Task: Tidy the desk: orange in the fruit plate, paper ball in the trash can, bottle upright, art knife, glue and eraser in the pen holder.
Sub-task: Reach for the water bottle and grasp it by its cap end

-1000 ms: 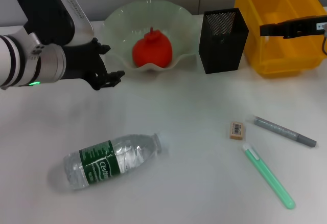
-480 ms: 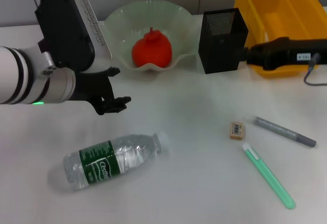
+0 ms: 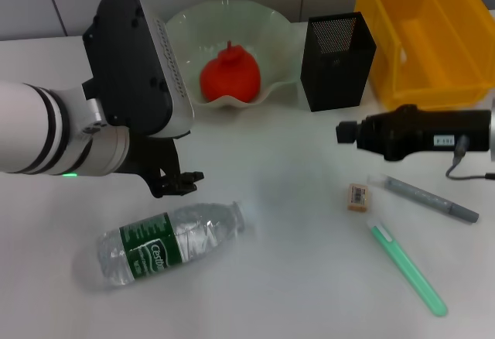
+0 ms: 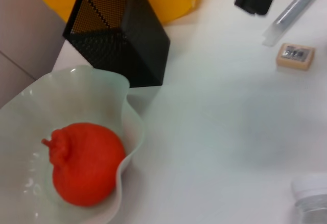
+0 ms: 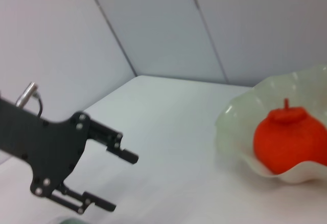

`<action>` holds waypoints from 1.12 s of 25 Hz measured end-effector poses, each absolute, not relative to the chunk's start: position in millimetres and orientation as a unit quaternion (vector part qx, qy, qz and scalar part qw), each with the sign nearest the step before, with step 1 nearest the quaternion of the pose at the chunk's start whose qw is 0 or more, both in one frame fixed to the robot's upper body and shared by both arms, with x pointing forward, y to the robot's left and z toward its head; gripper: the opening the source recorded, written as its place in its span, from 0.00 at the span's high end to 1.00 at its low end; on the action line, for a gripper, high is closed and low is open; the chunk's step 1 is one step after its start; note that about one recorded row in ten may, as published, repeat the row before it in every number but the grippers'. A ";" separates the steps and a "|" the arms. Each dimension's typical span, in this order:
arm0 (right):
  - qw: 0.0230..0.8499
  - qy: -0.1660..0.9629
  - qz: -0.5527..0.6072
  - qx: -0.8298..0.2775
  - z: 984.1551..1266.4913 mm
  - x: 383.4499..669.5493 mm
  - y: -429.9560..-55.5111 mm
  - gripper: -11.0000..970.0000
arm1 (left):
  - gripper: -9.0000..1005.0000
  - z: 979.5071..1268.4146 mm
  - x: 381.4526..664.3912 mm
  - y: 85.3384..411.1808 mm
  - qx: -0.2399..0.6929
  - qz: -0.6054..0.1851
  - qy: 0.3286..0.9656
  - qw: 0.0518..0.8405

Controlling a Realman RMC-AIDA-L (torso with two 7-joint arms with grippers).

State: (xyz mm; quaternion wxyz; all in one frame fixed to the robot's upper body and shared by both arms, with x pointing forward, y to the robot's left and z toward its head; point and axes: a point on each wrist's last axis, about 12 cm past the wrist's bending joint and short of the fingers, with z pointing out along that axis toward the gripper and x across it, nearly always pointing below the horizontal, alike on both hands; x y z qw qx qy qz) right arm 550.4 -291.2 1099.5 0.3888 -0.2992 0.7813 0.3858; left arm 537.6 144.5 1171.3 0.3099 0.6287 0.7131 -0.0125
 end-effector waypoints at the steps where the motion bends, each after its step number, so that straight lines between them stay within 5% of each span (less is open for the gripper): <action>1: 0.389 0.780 0.385 -0.305 1096.9 548.3 -290.9 0.93 | 0.46 1171.8 536.2 143.7 0.629 -0.014 0.713 0.310; 28: 0.404 0.770 0.350 -0.348 1079.3 538.5 -293.8 0.93 | 0.46 1161.3 509.0 112.4 0.644 -0.054 0.716 0.264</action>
